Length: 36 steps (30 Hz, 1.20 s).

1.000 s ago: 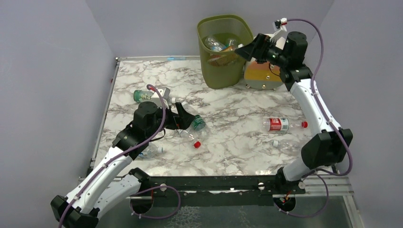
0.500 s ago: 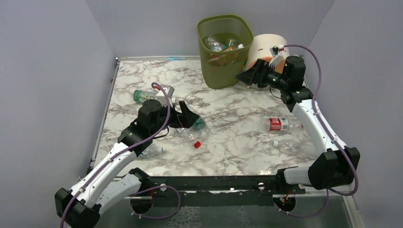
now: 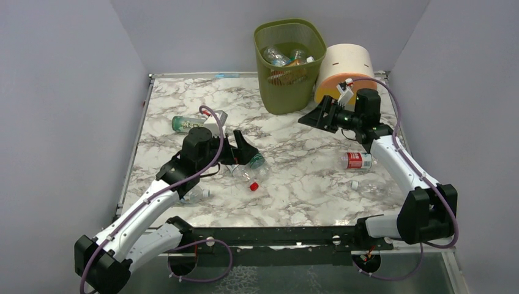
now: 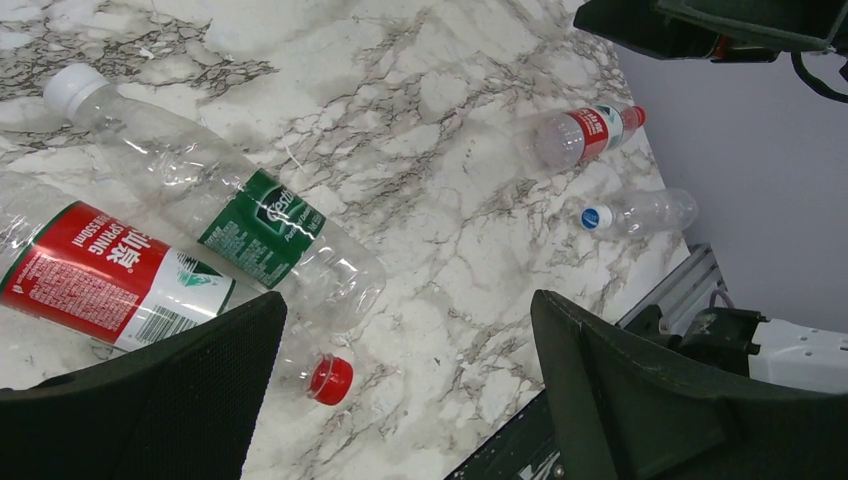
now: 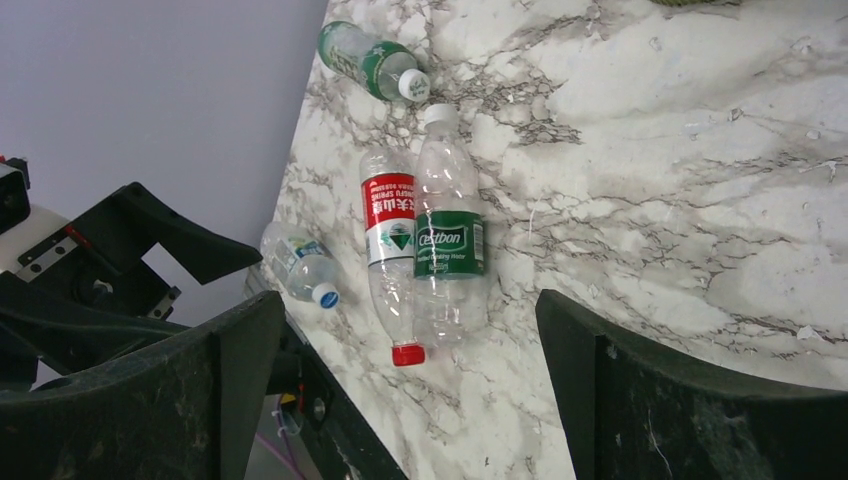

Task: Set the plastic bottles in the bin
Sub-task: Pick up the plastic bottle at the center of the board.

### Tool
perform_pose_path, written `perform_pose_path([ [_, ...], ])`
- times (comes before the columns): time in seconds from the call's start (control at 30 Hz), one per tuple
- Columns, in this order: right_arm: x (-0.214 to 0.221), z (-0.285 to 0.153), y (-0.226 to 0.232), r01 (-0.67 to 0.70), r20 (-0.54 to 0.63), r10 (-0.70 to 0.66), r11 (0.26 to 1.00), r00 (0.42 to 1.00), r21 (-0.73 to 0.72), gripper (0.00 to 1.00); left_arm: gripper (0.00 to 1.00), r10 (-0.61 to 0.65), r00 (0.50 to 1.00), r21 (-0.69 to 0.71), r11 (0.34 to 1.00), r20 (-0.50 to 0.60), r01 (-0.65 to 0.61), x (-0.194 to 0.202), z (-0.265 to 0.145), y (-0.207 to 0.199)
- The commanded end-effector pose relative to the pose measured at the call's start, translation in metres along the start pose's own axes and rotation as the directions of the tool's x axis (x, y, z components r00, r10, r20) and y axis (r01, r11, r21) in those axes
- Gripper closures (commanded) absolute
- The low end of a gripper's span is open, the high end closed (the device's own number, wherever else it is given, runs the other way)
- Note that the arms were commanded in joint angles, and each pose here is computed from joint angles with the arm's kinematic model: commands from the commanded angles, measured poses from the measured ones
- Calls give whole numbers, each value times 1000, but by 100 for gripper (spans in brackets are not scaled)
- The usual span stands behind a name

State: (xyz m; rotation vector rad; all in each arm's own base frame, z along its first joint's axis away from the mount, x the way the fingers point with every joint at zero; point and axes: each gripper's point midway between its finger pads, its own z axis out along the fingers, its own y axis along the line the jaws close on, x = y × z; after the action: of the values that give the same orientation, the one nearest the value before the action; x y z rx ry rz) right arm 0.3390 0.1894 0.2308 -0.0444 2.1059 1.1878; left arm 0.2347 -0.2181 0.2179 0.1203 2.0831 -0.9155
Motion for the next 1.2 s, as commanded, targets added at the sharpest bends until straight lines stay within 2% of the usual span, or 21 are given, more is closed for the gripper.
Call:
perform_pose_path([
  [0.0,5,4,-5,10,-13,-10,1000,1000,9,1,1,-3,1000,40,999,-11,4,5,4,-6],
  [0.23,2,5,-25,-28,7,27,992,1000,121,0,1,-5,999,81,997,-44,8,12,9,-10],
  [0.3,-1,3,-36,-34,14,32,981,999,193,1,1,-2,999,97,995,-52,7,15,10,-12],
  [0.47,-7,-7,-77,-65,32,57,897,998,437,0,1,7,996,148,989,-86,5,20,11,-20],
  [0.6,-6,-21,-94,-115,64,95,824,993,556,0,1,8,993,160,987,-121,11,31,13,-18],
  [0.67,-7,-36,-102,-127,97,84,773,992,622,0,1,9,991,178,984,-130,14,34,12,-20],
  [0.9,7,-90,-136,-236,217,98,516,971,824,1,1,33,992,226,974,-122,-5,36,3,-27],
  [1.03,30,-107,-156,-289,244,167,354,955,890,1,1,49,989,250,968,-137,-13,40,2,-30],
  [1.17,53,-106,-167,-353,285,268,253,920,901,1,1,59,989,255,967,-135,-23,42,-1,-29],
])
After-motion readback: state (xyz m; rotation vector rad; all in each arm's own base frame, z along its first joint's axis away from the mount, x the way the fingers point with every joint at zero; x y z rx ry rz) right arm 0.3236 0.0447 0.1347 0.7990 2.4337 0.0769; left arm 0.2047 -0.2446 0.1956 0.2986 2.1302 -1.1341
